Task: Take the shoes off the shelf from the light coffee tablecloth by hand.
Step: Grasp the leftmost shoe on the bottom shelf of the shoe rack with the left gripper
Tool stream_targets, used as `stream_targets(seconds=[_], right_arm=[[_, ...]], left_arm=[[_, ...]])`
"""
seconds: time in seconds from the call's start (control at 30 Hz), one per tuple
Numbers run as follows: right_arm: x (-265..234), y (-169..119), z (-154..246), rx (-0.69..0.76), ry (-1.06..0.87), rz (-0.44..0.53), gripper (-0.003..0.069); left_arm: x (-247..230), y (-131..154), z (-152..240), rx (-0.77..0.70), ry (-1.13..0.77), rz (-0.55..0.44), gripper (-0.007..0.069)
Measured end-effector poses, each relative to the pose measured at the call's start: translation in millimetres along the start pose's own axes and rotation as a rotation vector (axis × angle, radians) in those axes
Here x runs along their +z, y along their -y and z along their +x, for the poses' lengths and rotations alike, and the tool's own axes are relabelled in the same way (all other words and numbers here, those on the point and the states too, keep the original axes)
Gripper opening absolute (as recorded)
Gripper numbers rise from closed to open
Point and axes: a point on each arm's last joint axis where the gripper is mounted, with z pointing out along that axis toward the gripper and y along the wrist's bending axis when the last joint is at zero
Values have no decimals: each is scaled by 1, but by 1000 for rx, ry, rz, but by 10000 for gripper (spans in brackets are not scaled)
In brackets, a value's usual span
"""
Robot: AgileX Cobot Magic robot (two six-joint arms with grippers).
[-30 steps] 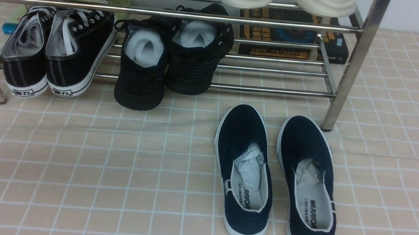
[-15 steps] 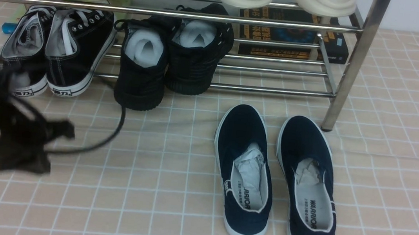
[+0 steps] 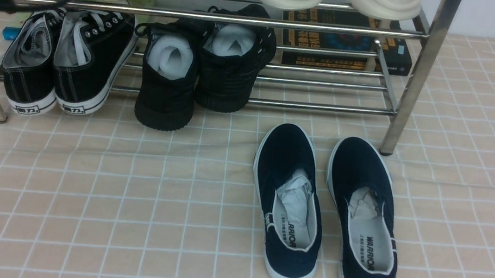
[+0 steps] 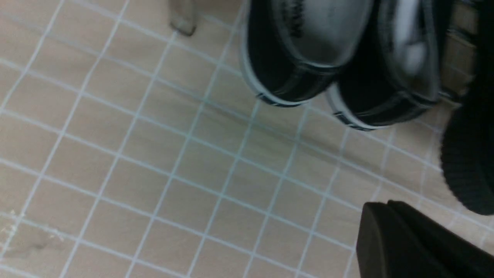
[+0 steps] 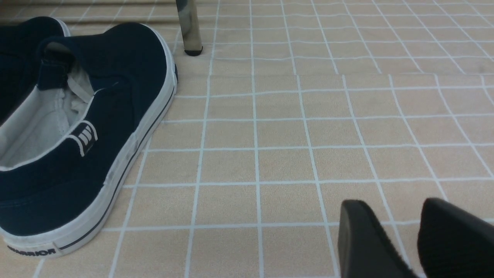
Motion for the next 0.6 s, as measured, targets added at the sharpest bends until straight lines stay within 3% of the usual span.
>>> stream_targets(seconds=[0.13,0.37,0.47,0.6], right_arm=[[0,0,0,0,0,0,239],[0,0,0,0,0,0,239],[0,0,0,0,0,0,239],[0,0,0,0,0,0,239]], left_arm=[[18,-3,-11,-17,-30,0,11],[23,-5,-35,35,181,-17,40],[31,-5,-37,37,182,-21,70],[53,-7,-37,23,133,-23,164]])
